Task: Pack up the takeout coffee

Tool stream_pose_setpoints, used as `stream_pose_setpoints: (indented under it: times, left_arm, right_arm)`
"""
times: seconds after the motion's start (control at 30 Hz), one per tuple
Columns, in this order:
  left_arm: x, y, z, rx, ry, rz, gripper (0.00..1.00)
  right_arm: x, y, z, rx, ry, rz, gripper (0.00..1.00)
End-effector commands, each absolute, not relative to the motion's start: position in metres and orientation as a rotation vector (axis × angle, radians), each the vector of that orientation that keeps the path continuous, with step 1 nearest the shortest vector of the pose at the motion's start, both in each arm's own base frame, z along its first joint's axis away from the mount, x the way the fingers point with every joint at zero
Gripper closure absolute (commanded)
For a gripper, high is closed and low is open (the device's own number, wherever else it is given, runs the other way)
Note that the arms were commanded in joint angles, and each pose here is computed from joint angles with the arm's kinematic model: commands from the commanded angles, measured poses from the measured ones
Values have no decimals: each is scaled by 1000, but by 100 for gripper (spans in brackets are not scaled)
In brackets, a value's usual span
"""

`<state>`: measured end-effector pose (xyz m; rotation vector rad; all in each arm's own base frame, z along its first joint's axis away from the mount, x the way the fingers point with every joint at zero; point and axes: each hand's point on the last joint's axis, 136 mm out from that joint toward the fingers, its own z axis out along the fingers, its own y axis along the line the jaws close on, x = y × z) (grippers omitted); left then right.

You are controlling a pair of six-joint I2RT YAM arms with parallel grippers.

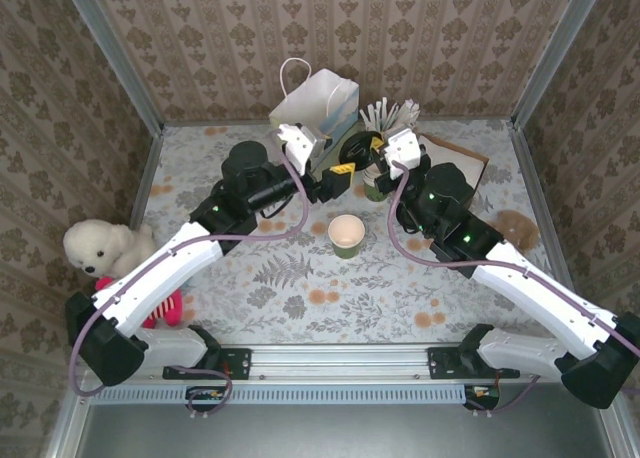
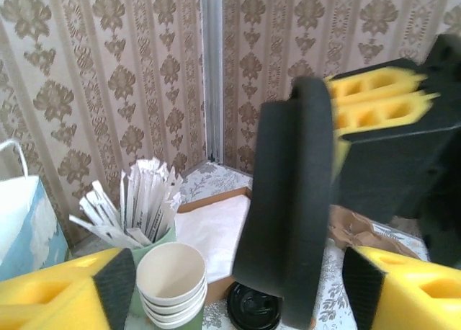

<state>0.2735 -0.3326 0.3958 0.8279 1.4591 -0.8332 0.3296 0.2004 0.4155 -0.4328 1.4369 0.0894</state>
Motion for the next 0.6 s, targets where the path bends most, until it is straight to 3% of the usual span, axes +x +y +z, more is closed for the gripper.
stream_pose_setpoints:
  times: [0.0,0.3,0.4,0.5,0.57]
  left_arm:
    - [282,-332,425,770,1394,-803,31]
    - [286,-340,425,781,1405,-824,62]
    - [287,-342,423,801,1423,-822,78]
    - [289,-342,419,824,1452,-818,89]
    - [290,-338,417,832,1462,-827,93]
  right_arm:
    - [329,197,431,-365,1433,114,100]
    - [322,218,420,-489,1466,186,97]
    - [316,225,415,-557,1483,216,92]
    - [302,229,417,-635,1487,263,82]
    - [292,226,419,-685,1500,301,66]
